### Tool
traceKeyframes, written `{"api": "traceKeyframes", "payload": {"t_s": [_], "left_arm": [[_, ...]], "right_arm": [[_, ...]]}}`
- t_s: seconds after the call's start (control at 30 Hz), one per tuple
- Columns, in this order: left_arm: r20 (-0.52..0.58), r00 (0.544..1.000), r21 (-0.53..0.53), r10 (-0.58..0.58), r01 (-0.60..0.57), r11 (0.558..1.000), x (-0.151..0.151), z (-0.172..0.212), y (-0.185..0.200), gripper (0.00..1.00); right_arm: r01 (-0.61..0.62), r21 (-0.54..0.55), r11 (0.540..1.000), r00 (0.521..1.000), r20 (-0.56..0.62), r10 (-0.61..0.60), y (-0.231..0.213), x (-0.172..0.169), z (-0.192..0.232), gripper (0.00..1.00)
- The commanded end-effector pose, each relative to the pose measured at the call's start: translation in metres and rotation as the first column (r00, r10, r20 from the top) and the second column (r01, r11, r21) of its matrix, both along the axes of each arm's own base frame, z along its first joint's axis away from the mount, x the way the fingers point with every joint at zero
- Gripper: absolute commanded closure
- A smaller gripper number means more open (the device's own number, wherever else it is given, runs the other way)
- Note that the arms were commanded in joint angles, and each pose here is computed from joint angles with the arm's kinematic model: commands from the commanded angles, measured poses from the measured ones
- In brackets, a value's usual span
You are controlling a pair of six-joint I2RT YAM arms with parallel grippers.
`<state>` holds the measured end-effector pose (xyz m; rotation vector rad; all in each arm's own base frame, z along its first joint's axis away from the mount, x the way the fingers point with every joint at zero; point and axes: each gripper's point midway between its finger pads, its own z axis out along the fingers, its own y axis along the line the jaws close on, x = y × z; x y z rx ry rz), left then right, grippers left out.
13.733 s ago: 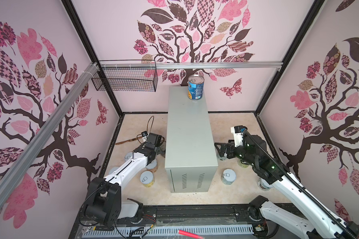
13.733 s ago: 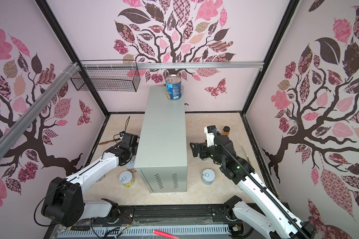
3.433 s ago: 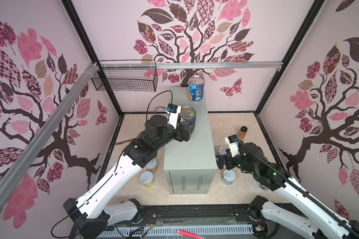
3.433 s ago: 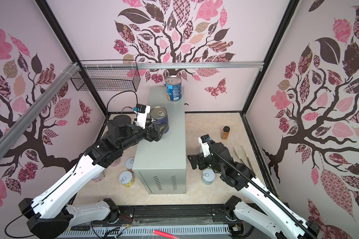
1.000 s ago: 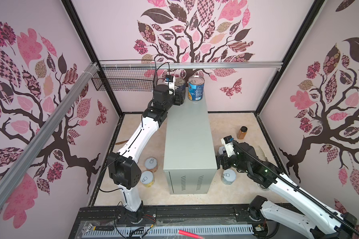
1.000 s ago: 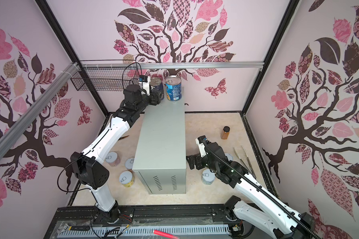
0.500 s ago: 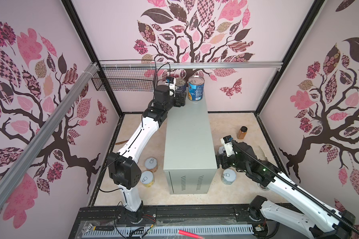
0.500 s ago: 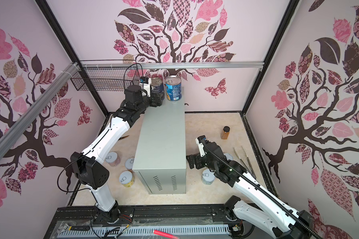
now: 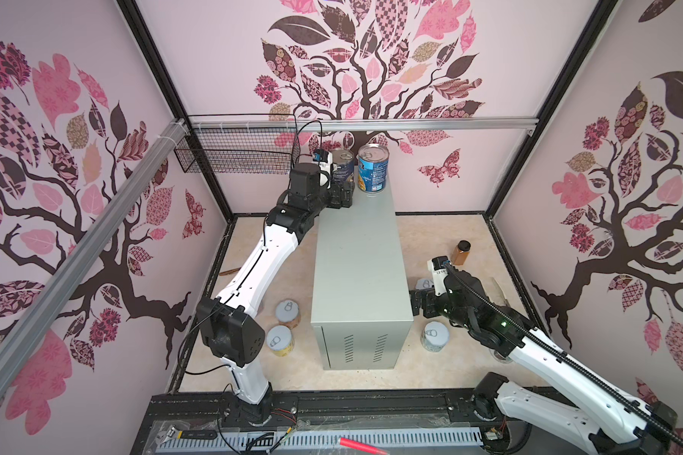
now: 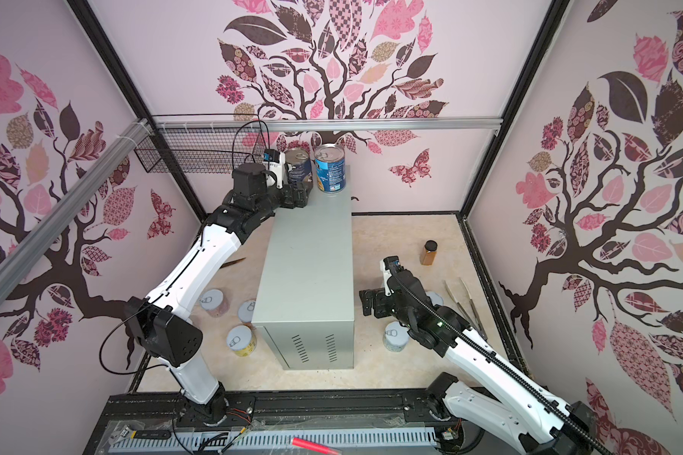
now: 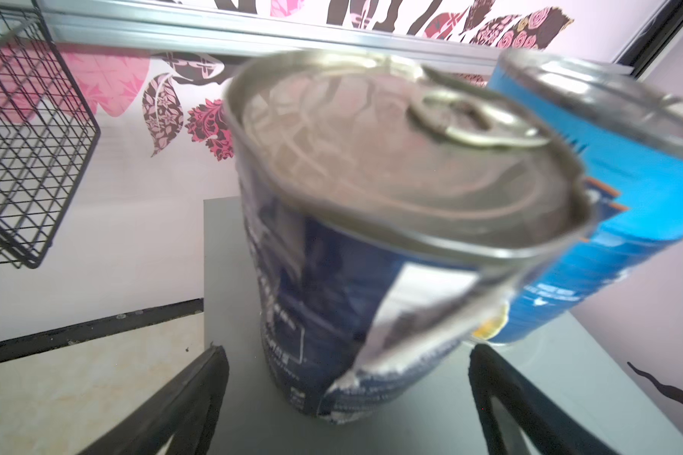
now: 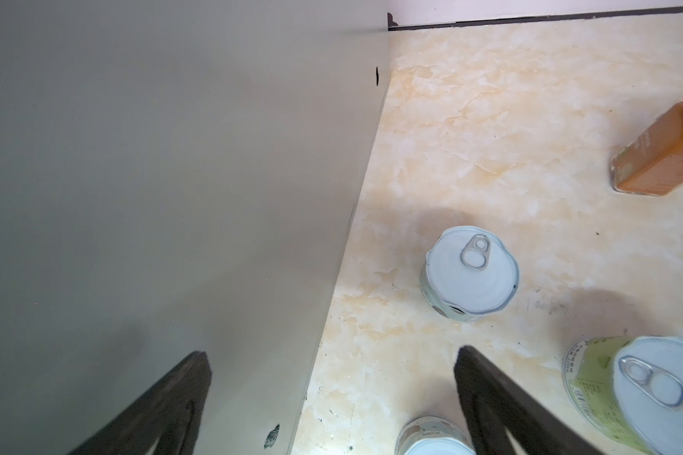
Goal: Place and organize the canned foods onto the counter
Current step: 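Set the dark navy can beside the blue-labelled can with the left gripper, then open and withdraw the left gripper while the right gripper lowers over silver cans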
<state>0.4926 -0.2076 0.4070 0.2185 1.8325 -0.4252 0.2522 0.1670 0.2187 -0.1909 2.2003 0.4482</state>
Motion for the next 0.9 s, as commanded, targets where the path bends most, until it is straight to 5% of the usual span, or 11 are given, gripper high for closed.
{"api": "traceKeyframes", "payload": {"t_s": [0.0, 0.37, 0.87], "left_arm": [[0.031, 1.0, -0.03, 0.002, -0.001, 1.0, -0.023, 0.023, 0.008, 0.02], [-0.048, 0.998, -0.077, 0.044, -0.047, 0.996, -0.093, 0.024, 0.041, 0.02], [-0.397, 0.903, 0.009, 0.166, -0.176, 0.984, -0.206, -0.092, 0.099, 0.02]], "right_arm": [[0.054, 0.022, 0.998, 0.998, 0.041, -0.055, -0.007, 0.003, 0.025, 0.0], [0.165, -0.048, 0.985, 0.986, 0.016, -0.165, -0.032, 0.001, 0.025, 0.0], [0.299, -0.113, 0.948, 0.944, -0.108, -0.311, -0.053, -0.006, -0.055, 0.0]]}}
